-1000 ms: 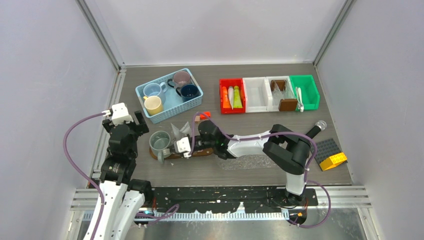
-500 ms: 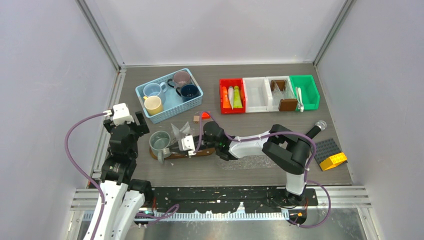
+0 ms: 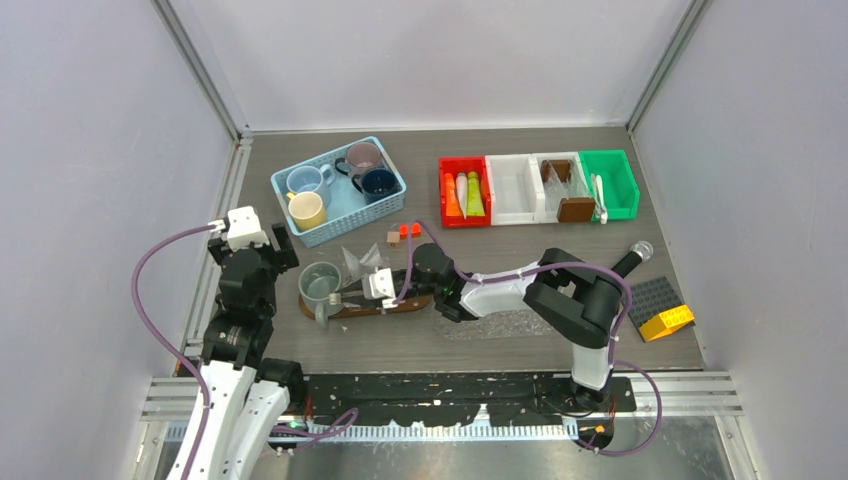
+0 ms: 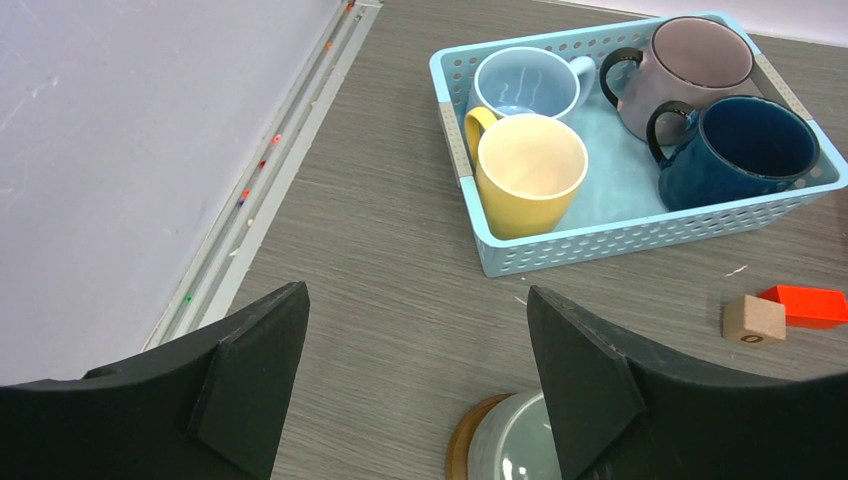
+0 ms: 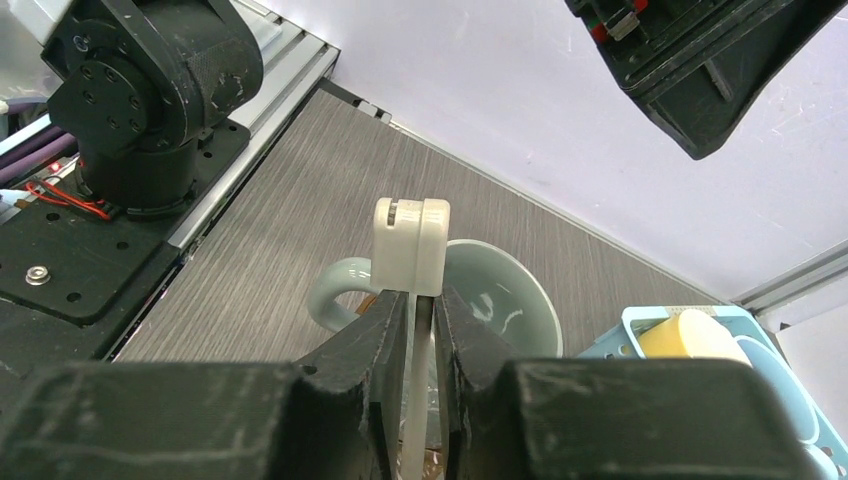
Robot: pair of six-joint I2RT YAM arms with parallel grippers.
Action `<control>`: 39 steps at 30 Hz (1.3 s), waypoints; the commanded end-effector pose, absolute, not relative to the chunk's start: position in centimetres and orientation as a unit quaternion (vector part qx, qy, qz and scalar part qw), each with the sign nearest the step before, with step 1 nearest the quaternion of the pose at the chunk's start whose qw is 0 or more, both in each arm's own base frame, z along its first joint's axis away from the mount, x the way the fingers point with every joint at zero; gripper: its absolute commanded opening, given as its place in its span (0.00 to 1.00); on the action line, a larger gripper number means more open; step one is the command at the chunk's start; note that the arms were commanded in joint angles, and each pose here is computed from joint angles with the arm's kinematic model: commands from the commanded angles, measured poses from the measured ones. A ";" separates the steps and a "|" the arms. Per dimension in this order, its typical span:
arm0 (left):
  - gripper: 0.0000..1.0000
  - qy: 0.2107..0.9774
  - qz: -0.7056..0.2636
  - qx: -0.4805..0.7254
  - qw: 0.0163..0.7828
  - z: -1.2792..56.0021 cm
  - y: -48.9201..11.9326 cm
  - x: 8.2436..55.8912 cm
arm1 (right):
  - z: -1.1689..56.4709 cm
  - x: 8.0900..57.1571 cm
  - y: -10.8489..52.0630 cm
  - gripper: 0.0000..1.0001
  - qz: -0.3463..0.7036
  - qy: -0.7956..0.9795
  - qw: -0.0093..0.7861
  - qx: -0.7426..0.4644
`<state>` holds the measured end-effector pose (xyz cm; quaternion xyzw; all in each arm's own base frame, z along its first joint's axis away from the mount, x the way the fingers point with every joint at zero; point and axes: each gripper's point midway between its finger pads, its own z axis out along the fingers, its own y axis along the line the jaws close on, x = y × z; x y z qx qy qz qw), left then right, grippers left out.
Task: Prepare toiletry sets of a toothbrush and toothpaste on the tray
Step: Place the toothbrush in the toothpaste holder.
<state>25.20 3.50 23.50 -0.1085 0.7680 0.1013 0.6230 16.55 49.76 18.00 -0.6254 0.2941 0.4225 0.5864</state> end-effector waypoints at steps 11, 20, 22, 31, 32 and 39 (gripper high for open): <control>0.82 0.749 0.095 -0.104 0.647 24.8 3.4 25.6 | 20.1 16.6 49.1 0.23 0.405 0.261 0.617 -0.622; 0.82 0.747 0.094 -0.104 0.650 25.0 3.3 25.6 | 20.4 16.5 48.9 0.31 0.401 0.260 0.619 -0.623; 0.82 0.748 0.094 -0.103 0.649 24.9 3.3 25.6 | 20.6 16.5 48.8 0.35 0.400 0.259 0.621 -0.622; 0.82 0.744 0.092 -0.104 0.653 25.2 3.3 25.4 | 21.9 16.2 48.2 0.97 0.397 0.250 0.632 -0.617; 0.82 0.744 0.092 -0.104 0.653 25.2 3.3 25.4 | 22.2 16.2 48.1 0.98 0.396 0.250 0.633 -0.616; 0.82 0.741 0.089 -0.104 0.657 25.4 3.3 25.3 | 23.0 15.9 47.5 1.00 0.392 0.248 0.636 -0.617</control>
